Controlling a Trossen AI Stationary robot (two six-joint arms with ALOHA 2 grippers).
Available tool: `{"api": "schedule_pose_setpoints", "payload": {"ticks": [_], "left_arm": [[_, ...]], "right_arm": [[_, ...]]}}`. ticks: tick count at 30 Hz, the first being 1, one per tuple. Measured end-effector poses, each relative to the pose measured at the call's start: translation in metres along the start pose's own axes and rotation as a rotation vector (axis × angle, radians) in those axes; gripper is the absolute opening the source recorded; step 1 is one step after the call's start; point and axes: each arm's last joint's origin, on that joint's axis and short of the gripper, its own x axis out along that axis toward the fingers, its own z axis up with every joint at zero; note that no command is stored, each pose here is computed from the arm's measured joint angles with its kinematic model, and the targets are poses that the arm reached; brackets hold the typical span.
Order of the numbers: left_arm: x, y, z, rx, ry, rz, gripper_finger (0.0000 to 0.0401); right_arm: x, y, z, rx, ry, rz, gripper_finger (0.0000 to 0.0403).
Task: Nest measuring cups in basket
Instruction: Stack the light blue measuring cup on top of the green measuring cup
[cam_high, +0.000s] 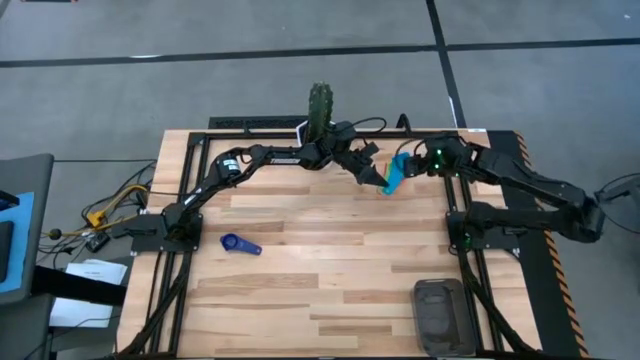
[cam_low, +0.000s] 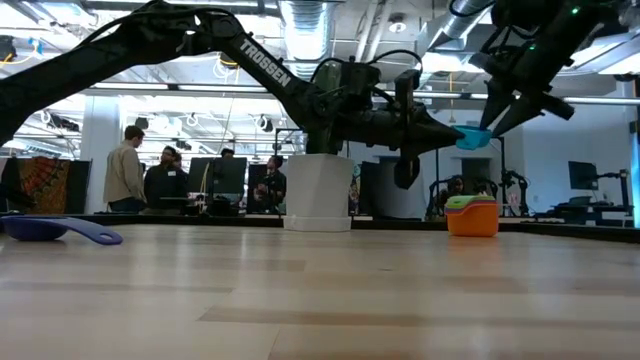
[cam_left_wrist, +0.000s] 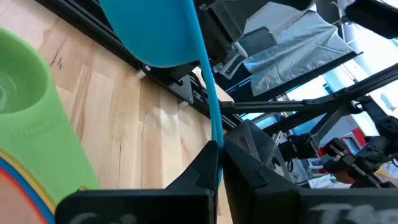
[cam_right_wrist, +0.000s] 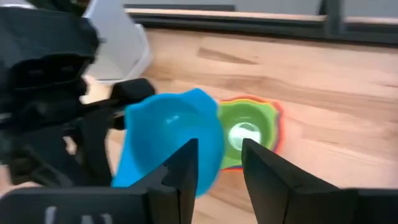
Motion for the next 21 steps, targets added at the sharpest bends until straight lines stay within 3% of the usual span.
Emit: {"api": "schedule_pose_setpoints", "payload": {"ticks": [4, 16, 21], "left_arm": [[0.0, 0.0, 0.0, -0.009, 0.002, -0.001, 0.0], [0.0, 0.0, 0.0, -0.017, 0.003, -0.003, 0.0], [0.0, 0.0, 0.0, -0.018, 0.007, -0.004, 0.0]], "right_arm": [[0.002, -0.003, 0.004, 0.014, 0.019, 0.036, 0.0121], [0.012, -0.006, 0.007, -0.007, 0.051, -0.005, 0.0027], [0.021, -0.003, 0.007, -0.021, 0.072, -0.02, 0.0027]]}}
